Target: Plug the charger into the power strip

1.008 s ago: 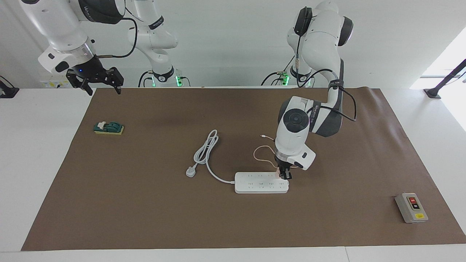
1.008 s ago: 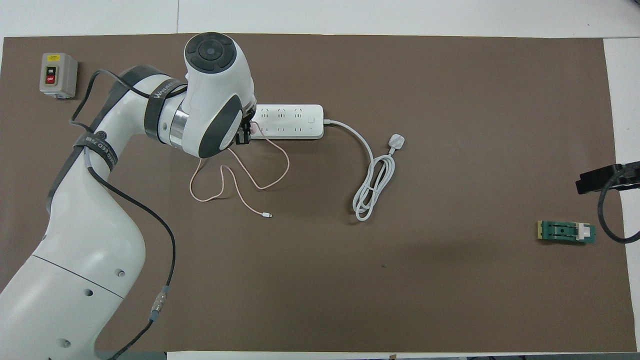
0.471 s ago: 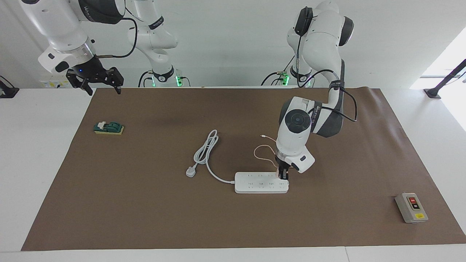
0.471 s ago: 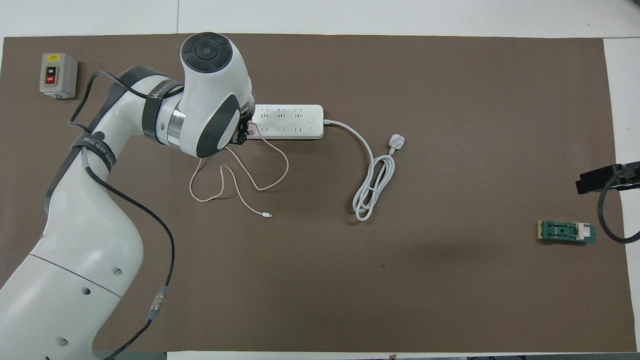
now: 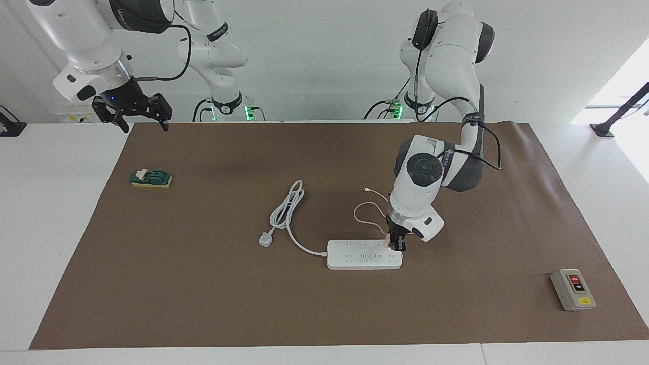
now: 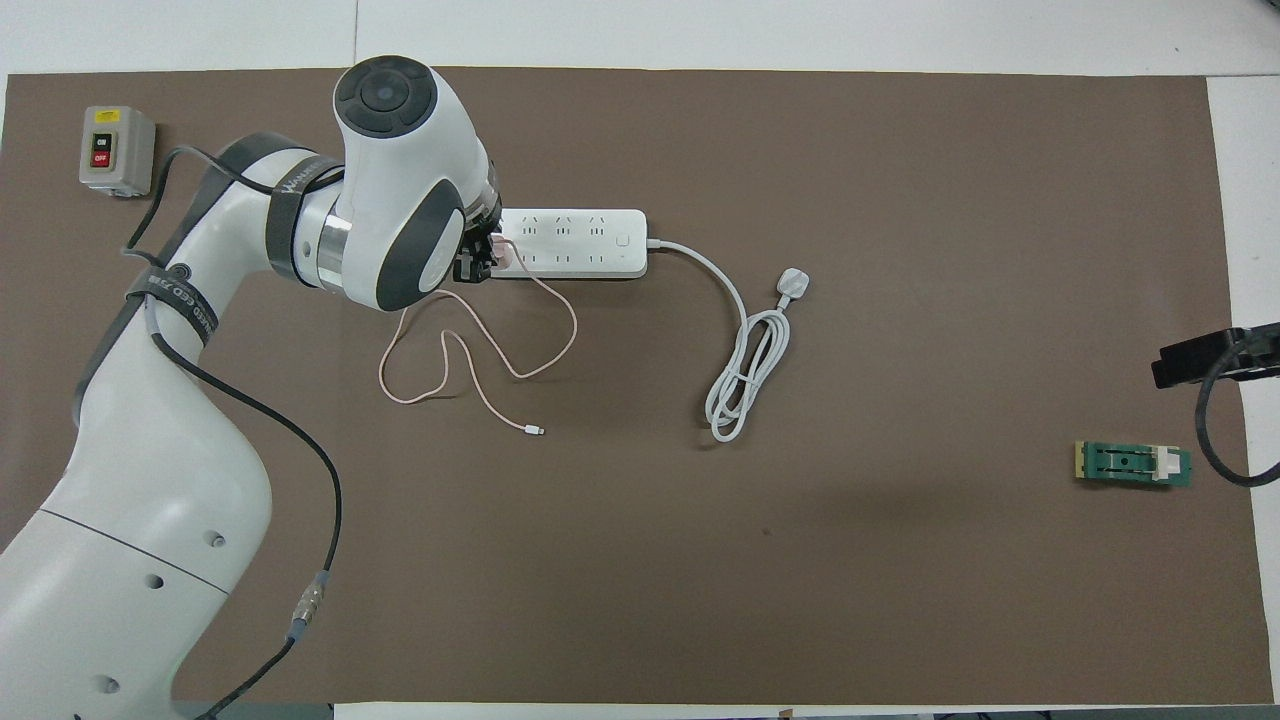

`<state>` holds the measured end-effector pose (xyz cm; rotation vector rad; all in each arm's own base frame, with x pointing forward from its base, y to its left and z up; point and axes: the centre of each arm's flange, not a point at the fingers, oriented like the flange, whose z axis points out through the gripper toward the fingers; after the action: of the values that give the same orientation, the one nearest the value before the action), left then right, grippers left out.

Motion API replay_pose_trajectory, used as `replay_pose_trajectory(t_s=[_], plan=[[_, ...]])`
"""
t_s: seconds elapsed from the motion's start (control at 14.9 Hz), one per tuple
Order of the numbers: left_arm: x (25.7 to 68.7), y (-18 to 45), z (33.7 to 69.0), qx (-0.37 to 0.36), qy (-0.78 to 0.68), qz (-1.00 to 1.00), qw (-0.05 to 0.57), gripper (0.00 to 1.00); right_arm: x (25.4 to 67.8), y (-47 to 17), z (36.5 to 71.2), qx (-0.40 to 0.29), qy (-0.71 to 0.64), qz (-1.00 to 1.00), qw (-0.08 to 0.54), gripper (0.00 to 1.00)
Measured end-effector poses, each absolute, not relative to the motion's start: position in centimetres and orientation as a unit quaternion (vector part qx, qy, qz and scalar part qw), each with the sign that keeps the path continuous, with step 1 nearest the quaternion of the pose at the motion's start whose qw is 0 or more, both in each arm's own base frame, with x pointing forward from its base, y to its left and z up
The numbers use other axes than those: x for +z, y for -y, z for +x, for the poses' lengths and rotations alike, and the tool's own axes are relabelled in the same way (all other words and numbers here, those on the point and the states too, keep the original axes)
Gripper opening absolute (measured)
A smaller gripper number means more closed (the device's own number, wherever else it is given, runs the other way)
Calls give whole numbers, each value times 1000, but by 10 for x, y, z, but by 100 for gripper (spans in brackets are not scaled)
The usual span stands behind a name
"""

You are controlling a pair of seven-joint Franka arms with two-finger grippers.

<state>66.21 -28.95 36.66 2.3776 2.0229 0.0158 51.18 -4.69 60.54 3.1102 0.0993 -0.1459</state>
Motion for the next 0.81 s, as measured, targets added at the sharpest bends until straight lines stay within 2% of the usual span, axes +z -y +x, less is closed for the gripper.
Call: replay_pose_trajectory(t_s=[0.13, 0.34, 0.61, 0.81], plan=[[394, 277, 665, 16, -646, 763, 25, 67, 605, 47, 512, -47, -32, 998, 13, 100], [459, 245, 664, 36, -637, 769, 45, 98, 605, 47, 512, -47, -32, 998, 13, 100], [564, 178, 640, 67, -562, 823, 47, 100, 605, 47, 512, -47, -32, 998, 13, 100], [610, 101, 622, 74, -426, 902, 17, 100, 605, 47, 512, -47, -32, 998, 13, 100]])
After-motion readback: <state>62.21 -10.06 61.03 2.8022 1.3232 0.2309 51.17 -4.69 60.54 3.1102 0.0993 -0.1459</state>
